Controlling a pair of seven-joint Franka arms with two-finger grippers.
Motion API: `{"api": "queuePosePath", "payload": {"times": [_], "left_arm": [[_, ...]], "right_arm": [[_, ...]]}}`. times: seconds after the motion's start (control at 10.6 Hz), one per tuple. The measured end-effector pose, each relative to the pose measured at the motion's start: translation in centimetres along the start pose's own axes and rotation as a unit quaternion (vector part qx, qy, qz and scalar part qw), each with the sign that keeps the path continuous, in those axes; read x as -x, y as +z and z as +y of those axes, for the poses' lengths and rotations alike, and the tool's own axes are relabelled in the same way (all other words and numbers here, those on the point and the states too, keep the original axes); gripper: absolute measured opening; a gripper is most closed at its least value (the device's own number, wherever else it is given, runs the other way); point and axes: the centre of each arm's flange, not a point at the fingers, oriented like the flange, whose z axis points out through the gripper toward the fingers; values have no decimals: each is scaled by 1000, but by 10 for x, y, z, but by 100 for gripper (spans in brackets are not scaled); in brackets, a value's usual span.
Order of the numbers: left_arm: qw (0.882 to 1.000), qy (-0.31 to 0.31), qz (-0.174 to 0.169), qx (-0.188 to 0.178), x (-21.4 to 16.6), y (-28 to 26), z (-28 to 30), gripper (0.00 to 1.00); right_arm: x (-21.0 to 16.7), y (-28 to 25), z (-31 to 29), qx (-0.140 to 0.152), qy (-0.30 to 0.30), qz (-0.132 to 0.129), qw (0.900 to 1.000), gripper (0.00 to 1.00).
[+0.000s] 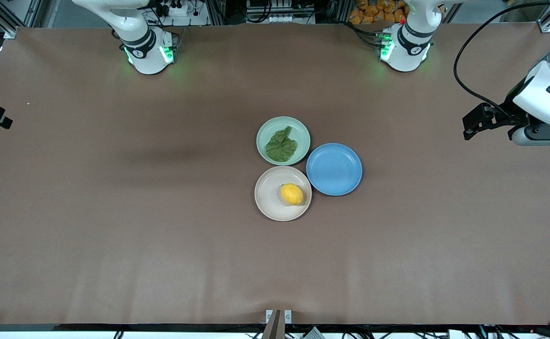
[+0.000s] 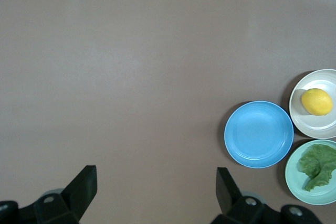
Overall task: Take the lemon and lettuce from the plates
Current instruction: 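Move the left gripper over the white plate toward the lemon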
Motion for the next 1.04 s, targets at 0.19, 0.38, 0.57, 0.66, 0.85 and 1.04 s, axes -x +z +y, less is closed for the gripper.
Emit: {"api": "queuePosePath", "payload": {"times": [0.19, 0.38, 0.57, 0.66, 0.85, 1.04], "left_arm": [[1000, 0, 0, 0, 0, 0, 0, 100], [1000, 0, 0, 0, 0, 0, 0, 100], [1000, -1, -6, 24, 0, 2, 5, 100], [999, -2, -12, 37, 0, 6, 8, 100], [999, 8, -17, 47, -8, 24, 22, 100], [997, 44, -5, 60, -20, 51, 71, 100]], "right_arm": [[-1, 1, -1, 0, -1, 0, 1000, 100], [0, 1, -3, 1, -3, 0, 1000, 100], [0, 1, -5, 1, -4, 0, 1000, 100], [0, 1, -5, 1, -4, 0, 1000, 100], [-1, 1, -5, 1, -4, 0, 1000, 100], [-1, 1, -5, 1, -5, 0, 1000, 100]]}}
